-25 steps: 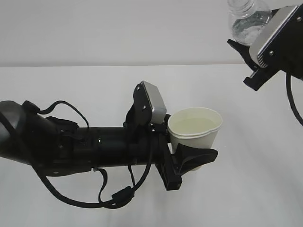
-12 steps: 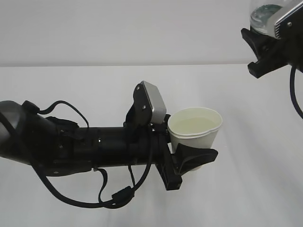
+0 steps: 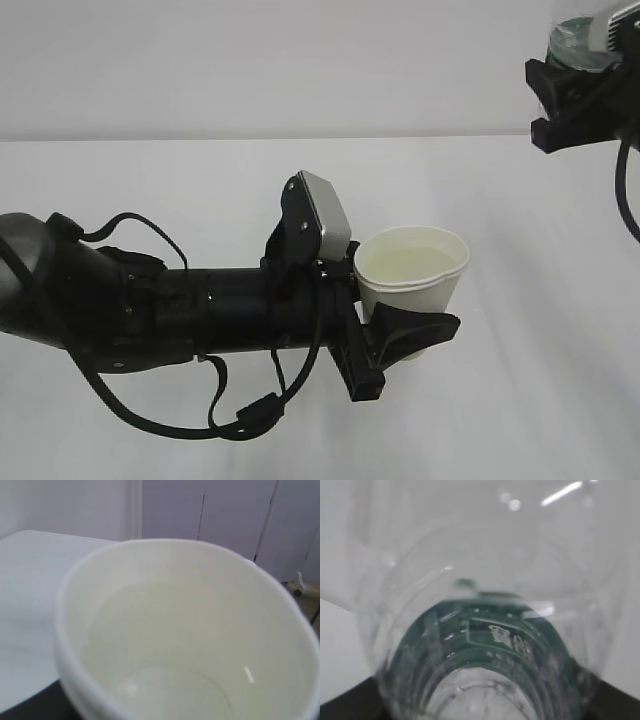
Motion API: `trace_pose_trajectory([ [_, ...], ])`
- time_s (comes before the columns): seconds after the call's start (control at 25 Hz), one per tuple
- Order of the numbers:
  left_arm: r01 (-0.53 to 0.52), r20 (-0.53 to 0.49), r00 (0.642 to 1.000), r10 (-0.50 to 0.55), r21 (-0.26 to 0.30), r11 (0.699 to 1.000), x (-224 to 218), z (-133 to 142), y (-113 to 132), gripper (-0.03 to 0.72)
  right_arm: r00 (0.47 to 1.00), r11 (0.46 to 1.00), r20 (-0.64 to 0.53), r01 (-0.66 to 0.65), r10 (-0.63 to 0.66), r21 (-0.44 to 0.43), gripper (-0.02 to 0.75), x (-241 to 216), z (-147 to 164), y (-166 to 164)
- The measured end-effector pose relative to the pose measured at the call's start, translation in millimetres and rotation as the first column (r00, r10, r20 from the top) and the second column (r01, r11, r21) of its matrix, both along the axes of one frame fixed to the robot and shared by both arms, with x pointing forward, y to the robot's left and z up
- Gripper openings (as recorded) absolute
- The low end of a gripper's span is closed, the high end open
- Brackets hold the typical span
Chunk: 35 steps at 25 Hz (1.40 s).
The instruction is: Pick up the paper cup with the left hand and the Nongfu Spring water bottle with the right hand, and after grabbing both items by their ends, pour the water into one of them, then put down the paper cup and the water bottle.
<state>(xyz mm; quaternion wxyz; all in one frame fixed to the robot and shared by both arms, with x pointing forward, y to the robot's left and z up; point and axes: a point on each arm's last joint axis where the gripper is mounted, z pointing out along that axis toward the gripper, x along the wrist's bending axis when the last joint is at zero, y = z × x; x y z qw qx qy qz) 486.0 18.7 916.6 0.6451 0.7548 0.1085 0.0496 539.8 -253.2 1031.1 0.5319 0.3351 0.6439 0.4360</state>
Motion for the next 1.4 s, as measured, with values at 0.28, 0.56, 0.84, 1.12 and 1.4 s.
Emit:
trace_pose_trajectory([
  [0.28, -0.013, -0.005, 1.000, 0.013, -0.006, 1.000, 1, 0, 0, 0.419, 0.998, 0.996, -0.038, 0.054, -0.052, 0.071, 0.458, 1, -2, -4],
  [0.56, -0.018, -0.007, 1.000, 0.018, -0.006, 1.000, 1, 0, 0, 0.419, 0.993, 0.988, -0.082, 0.096, -0.087, 0.119, 0.458, 3, -9, -7],
  [0.84, -0.020, -0.007, 1.000, 0.020, -0.007, 1.000, 2, 0, 0, 0.419, 0.984, 0.986, -0.150, 0.112, -0.093, 0.125, 0.458, 16, -40, -6],
  [1.12, -0.027, -0.010, 1.000, 0.027, -0.010, 1.000, 2, 1, 0, 0.419, 0.980, 0.972, -0.168, 0.138, -0.107, 0.189, 0.458, 27, -66, -6],
  [1.4, -0.027, -0.010, 1.000, 0.027, -0.010, 1.000, 2, 1, 0, 0.419, 0.978, 0.960, -0.169, 0.158, -0.121, 0.232, 0.458, 35, -89, -6],
])
